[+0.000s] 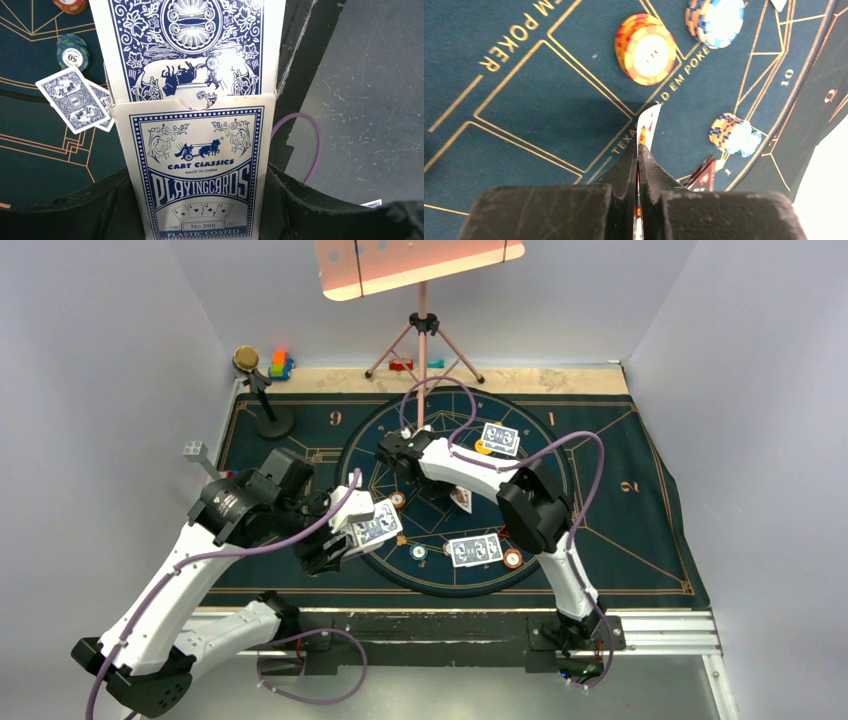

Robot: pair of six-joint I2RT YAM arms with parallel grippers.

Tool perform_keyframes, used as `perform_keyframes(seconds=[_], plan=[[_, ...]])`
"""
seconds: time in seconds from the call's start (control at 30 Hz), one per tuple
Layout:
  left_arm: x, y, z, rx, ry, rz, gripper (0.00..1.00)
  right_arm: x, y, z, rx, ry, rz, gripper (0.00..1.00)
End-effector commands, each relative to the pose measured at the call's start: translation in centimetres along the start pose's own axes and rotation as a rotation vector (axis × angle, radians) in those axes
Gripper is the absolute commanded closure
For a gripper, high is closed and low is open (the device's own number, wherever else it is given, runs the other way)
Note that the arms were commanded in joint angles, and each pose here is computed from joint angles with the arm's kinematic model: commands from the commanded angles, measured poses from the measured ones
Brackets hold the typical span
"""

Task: Distribute texas hold em gaming equipment

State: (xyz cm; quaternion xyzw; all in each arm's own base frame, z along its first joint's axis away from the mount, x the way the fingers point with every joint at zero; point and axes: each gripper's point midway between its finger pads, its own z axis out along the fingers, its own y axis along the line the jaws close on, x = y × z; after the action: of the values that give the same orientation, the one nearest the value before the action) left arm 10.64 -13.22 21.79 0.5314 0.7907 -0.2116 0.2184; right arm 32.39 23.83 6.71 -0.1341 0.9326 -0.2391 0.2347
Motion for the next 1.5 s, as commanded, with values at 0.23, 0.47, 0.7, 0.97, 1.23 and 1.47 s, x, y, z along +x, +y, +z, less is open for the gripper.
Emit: perform_keyframes(seconds=[0.23, 0.47, 0.7, 0.97, 1.23, 1.47], plan=[[-0.1, -0.2, -0.4, -0.005, -0.024, 0.026, 1.0, -1.7, 5.9, 1.1, -0.131, 0.017, 0.036, 0.87], [-0.1, -0.2, -0.4, -0.005, -0.022, 0.023, 1.0, -3.6, 8.1, 0.4, -0.251, 0.001, 0.074, 0.62], [-0.1, -0.2, -0.4, -0.001, -0.019, 0.021, 1.0, -4.9, 9.4, -0.5, -0.376, 0.007, 0.11, 0.53], [0.0, -0.3, -0.4, 0.002, -0.015, 0.016, 1.0, -5.2, 6.8, -2.6, -0.456, -0.021, 0.185, 0.56], [0.2, -0.3, -0.1, 0.01, -0.01, 0.014, 1.0, -4.2, 3.8, -9.2, -0.694, -0.136, 0.245, 0.34], [0.0, -0.3, 0.0, 0.012, -0.019, 0.018, 1.0, -4.8, -2.1, -18.8, -1.057, -0.283, 0.348, 0.1]])
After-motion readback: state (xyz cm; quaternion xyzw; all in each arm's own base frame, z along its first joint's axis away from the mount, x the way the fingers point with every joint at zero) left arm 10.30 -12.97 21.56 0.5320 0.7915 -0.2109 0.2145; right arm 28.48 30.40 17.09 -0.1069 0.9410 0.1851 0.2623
